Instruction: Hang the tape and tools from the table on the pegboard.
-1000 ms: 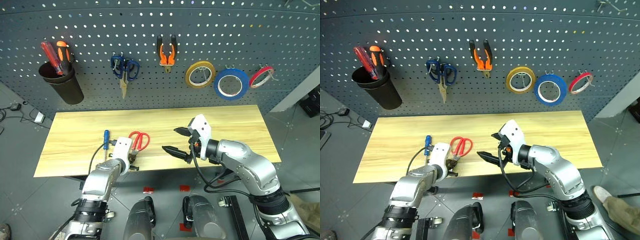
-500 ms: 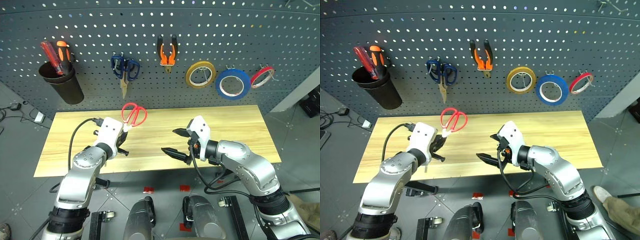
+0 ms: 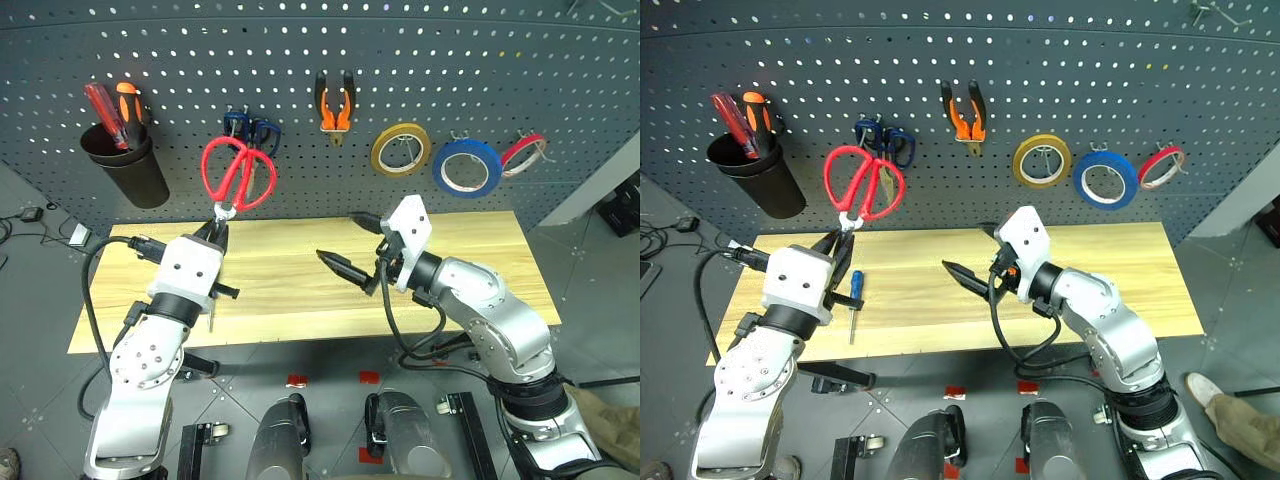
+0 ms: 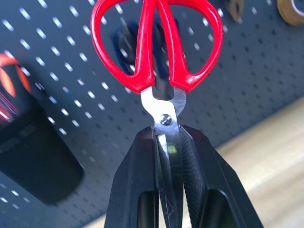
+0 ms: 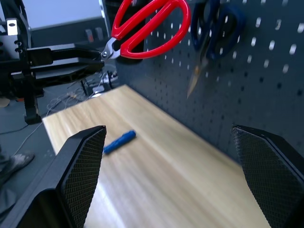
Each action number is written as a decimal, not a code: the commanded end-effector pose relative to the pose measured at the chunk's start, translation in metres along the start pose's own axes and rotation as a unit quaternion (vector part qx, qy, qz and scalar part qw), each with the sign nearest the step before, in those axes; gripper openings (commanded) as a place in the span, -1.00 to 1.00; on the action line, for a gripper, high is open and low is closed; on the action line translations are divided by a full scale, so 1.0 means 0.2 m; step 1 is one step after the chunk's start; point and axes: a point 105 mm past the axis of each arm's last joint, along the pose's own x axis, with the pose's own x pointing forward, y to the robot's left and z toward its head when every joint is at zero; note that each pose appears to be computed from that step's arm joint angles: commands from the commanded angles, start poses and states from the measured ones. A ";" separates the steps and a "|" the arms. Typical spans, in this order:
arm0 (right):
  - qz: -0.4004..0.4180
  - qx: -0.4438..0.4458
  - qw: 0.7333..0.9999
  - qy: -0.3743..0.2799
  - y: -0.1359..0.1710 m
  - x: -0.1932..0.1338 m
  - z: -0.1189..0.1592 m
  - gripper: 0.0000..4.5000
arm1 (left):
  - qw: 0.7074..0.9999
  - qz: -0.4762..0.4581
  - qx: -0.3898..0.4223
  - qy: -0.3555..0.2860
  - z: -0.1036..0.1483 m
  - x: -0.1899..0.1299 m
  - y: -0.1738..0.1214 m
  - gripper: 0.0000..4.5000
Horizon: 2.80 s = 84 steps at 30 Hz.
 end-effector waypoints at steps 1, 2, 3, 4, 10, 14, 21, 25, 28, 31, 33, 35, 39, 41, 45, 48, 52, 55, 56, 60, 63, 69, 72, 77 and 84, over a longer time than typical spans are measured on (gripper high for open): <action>-0.001 -0.018 0.999 -0.036 0.02 0.01 0.10 1.00 | 0.999 0.023 0.016 -0.029 0.05 0.04 0.07 -0.85; -0.001 -0.018 0.999 -0.037 0.02 0.01 0.10 1.00 | 0.999 0.021 0.016 -0.031 0.05 0.07 0.07 -0.85; -0.002 -0.017 0.999 -0.038 0.02 0.02 0.10 1.00 | 0.999 0.022 0.014 -0.031 0.05 0.09 0.08 -0.85; -0.002 -0.016 0.999 -0.040 0.02 0.02 0.10 1.00 | 0.999 0.020 0.015 -0.030 0.04 0.11 0.08 -0.85; -0.001 -0.019 0.998 -0.052 0.02 0.05 0.14 1.00 | 1.000 0.007 0.009 -0.025 0.00 0.21 0.06 -0.85; -0.002 -0.020 0.998 -0.057 0.02 0.07 0.16 1.00 | 1.000 -0.006 0.010 -0.026 -0.02 0.25 0.03 -0.85; 0.001 -0.017 0.998 -0.059 0.03 0.08 0.16 1.00 | 1.000 -0.021 0.012 -0.017 -0.05 0.26 -0.01 -0.85; 0.003 -0.016 0.998 -0.061 0.04 0.09 0.16 1.00 | 1.000 -0.024 0.000 0.014 -0.12 0.26 -0.02 -0.85; 0.004 -0.015 0.998 -0.063 0.04 0.09 0.17 1.00 | 0.999 -0.031 -0.016 0.042 -0.18 0.25 -0.04 -0.52; 0.005 -0.015 0.998 -0.063 0.05 0.10 0.17 1.00 | 0.996 -0.045 -0.030 0.065 -0.22 0.24 -0.07 -0.15; 0.006 -0.014 0.998 -0.060 0.05 0.10 0.16 1.00 | 0.993 -0.044 -0.053 0.092 -0.27 0.22 -0.08 0.12; 0.008 -0.012 0.999 -0.051 0.06 0.11 0.14 1.00 | 0.984 -0.041 -0.089 0.146 -0.38 0.16 -0.10 0.41; 0.014 -0.012 1.000 -0.012 0.10 0.11 0.07 1.00 | 0.947 0.019 -0.203 0.248 -0.58 0.01 -0.07 0.54; 0.013 -0.013 1.000 0.012 0.11 0.11 0.03 1.00 | 0.927 0.052 -0.239 0.284 -0.65 -0.07 -0.03 0.54; 0.009 0.002 0.999 0.043 0.14 0.11 0.00 1.00 | 0.911 0.075 -0.262 0.310 -0.71 -0.13 0.06 0.54; 0.018 0.013 0.998 0.065 0.17 0.13 -0.01 1.00 | 0.905 0.073 -0.267 0.324 -0.77 -0.12 0.14 0.69; 0.019 0.022 0.996 0.079 0.17 0.15 0.02 1.00 | 0.898 0.051 -0.265 0.348 -0.81 -0.08 0.14 0.99; 0.022 0.024 0.995 0.089 0.17 0.16 0.02 1.00 | 0.888 0.038 -0.272 0.368 -0.86 -0.04 0.10 0.99; 0.024 0.026 0.995 0.092 0.17 0.16 0.02 1.00 | 0.886 0.033 -0.271 0.375 -0.87 -0.03 0.09 0.99; 0.040 0.028 0.994 0.101 0.19 0.16 0.02 1.00 | 0.881 0.017 -0.267 0.389 -0.90 0.01 0.06 0.99; 0.061 0.034 0.991 0.112 0.22 0.16 0.01 1.00 | 0.875 0.006 -0.270 0.402 -0.93 0.06 0.04 0.99; 0.090 0.033 0.988 0.121 0.26 0.14 0.00 1.00 | 0.868 -0.009 -0.281 0.410 -0.96 0.11 0.03 0.99; 0.104 0.026 0.986 0.127 0.27 0.13 0.00 1.00 | 0.866 -0.027 -0.277 0.415 -0.97 0.12 0.01 0.82; 0.130 0.000 0.984 0.119 0.29 0.12 0.02 1.00 | 0.868 -0.045 -0.265 0.418 -0.99 0.10 0.00 0.20; 0.161 -0.030 0.981 0.099 0.31 0.13 0.03 1.00 | 0.873 -0.059 -0.254 0.413 -1.02 0.06 0.01 -0.75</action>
